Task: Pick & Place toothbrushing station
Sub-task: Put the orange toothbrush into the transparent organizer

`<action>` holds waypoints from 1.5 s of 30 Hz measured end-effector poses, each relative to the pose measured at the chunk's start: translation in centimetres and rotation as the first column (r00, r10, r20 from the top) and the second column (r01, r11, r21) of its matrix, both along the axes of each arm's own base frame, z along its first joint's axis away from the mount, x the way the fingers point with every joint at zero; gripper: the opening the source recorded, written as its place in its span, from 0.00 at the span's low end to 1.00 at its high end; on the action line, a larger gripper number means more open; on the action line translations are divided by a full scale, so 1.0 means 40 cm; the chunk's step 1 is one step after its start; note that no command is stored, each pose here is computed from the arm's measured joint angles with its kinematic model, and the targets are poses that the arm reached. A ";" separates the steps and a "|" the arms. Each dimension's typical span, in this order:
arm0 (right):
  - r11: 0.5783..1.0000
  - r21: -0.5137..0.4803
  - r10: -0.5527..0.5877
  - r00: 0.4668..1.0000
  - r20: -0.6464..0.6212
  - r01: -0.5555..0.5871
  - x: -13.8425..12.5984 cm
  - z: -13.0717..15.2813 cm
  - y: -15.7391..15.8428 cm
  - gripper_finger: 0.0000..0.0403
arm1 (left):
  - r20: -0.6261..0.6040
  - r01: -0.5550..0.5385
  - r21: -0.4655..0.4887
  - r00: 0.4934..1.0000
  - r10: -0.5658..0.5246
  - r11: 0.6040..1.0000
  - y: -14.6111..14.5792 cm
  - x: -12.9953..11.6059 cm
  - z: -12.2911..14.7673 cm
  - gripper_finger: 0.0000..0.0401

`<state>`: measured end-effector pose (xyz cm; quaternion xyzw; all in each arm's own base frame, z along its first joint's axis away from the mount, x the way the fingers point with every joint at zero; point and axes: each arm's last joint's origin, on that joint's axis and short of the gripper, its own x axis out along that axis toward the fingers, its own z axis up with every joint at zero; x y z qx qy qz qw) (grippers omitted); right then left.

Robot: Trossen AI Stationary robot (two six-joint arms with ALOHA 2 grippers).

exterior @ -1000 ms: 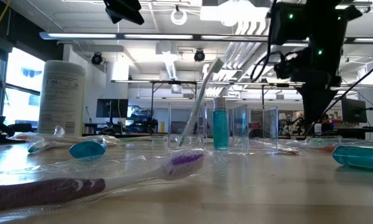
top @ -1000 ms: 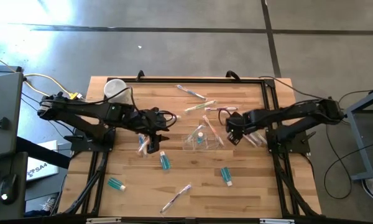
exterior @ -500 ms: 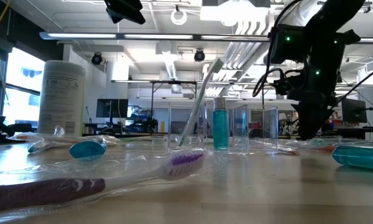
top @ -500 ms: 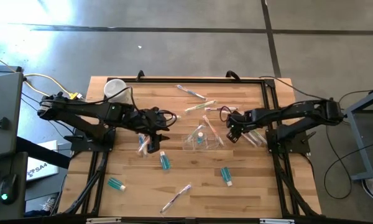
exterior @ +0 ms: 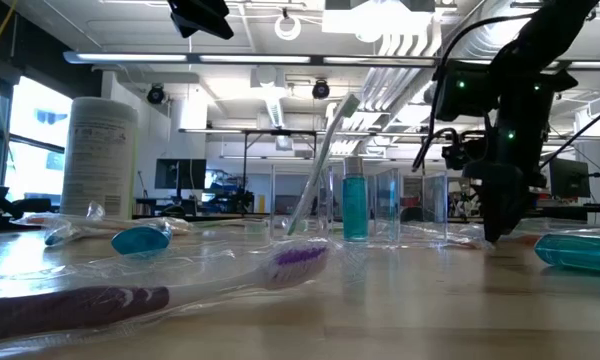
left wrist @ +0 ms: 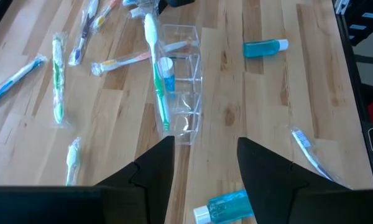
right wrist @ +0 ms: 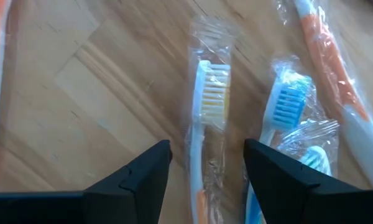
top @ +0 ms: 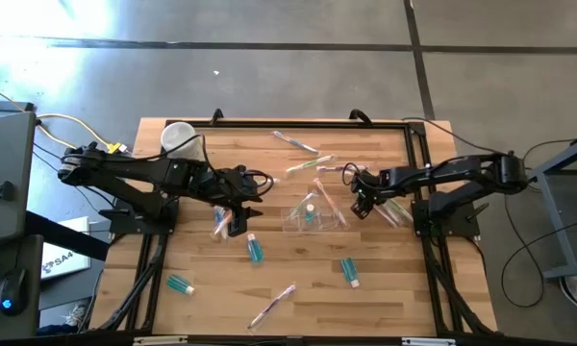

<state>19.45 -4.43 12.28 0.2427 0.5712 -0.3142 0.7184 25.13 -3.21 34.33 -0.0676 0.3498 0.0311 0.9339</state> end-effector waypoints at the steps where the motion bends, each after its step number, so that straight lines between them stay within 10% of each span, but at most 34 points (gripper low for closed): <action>1: 1.000 -0.001 -0.002 1.000 -0.012 0.002 0.001 -0.004 0.000 0.50 | 0.000 0.000 0.000 1.000 0.000 1.000 0.000 0.000 0.000 0.43; 15: 1.000 -0.007 0.005 1.000 -0.001 -0.005 0.017 -0.004 0.002 0.04 | 0.000 0.003 0.007 1.000 -0.003 1.000 0.000 0.000 0.000 0.43; 34: 0.986 -0.051 0.154 0.987 -0.042 -0.156 0.089 0.112 0.102 0.02 | -0.012 0.004 0.009 1.000 -0.004 1.000 0.000 0.002 -0.004 0.43; 45: 0.937 -0.329 0.097 0.992 -0.081 -0.119 0.030 0.303 0.198 0.02 | -0.054 -0.031 0.051 0.998 0.034 0.998 0.005 -0.005 -0.013 0.43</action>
